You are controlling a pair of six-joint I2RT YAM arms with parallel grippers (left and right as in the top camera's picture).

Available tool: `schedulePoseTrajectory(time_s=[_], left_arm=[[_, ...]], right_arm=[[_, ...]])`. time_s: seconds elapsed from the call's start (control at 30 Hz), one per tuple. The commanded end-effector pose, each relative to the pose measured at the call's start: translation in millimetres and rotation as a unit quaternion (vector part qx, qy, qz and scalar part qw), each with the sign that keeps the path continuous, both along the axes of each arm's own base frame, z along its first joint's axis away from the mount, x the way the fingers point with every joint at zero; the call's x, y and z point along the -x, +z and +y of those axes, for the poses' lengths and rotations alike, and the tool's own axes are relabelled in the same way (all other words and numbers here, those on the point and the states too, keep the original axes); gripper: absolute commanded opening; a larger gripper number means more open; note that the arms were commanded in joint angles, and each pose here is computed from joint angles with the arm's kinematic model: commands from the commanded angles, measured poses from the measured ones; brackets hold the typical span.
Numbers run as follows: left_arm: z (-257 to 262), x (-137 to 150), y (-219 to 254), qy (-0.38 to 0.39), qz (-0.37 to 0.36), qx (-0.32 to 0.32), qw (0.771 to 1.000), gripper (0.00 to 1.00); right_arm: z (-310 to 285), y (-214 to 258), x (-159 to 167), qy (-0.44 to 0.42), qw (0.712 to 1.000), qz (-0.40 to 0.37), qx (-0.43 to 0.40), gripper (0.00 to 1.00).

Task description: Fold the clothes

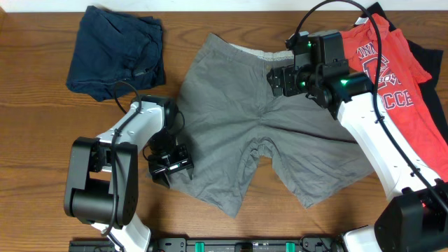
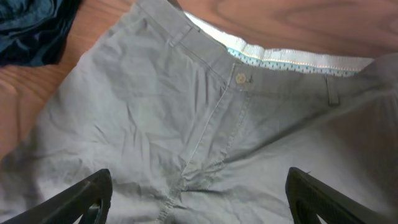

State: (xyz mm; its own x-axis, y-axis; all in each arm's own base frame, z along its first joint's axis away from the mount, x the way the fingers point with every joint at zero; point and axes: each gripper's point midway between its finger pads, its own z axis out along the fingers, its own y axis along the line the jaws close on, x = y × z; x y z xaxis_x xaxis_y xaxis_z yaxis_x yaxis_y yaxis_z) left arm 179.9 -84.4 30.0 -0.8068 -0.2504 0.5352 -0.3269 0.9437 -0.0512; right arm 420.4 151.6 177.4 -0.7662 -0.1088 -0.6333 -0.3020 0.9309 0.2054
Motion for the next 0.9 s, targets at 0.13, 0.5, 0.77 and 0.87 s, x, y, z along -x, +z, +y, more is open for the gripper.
schedulePoseTrajectory(time_s=[0.13, 0.5, 0.77, 0.87], left_arm=[[3, -31, 20, -0.03, -0.078, 0.002, 0.997, 0.66], [-4, -169, 82, -0.063, -0.406, 0.001, 0.912, 0.8], [-10, -203, 90, -0.07, -0.469, 0.008, 0.88, 0.81], [-10, -205, 88, -0.077, -0.471, 0.008, 0.879, 0.81]], right_arm=[[-28, -18, -2, -0.069, 0.996, 0.028, 0.047, 0.87], [-46, -95, 6, -0.106, 0.981, 0.136, 0.093, 0.75], [-62, -131, 26, -0.133, 0.962, 0.213, 0.11, 0.69], [-73, -137, 42, -0.145, 0.95, 0.248, 0.12, 0.75]])
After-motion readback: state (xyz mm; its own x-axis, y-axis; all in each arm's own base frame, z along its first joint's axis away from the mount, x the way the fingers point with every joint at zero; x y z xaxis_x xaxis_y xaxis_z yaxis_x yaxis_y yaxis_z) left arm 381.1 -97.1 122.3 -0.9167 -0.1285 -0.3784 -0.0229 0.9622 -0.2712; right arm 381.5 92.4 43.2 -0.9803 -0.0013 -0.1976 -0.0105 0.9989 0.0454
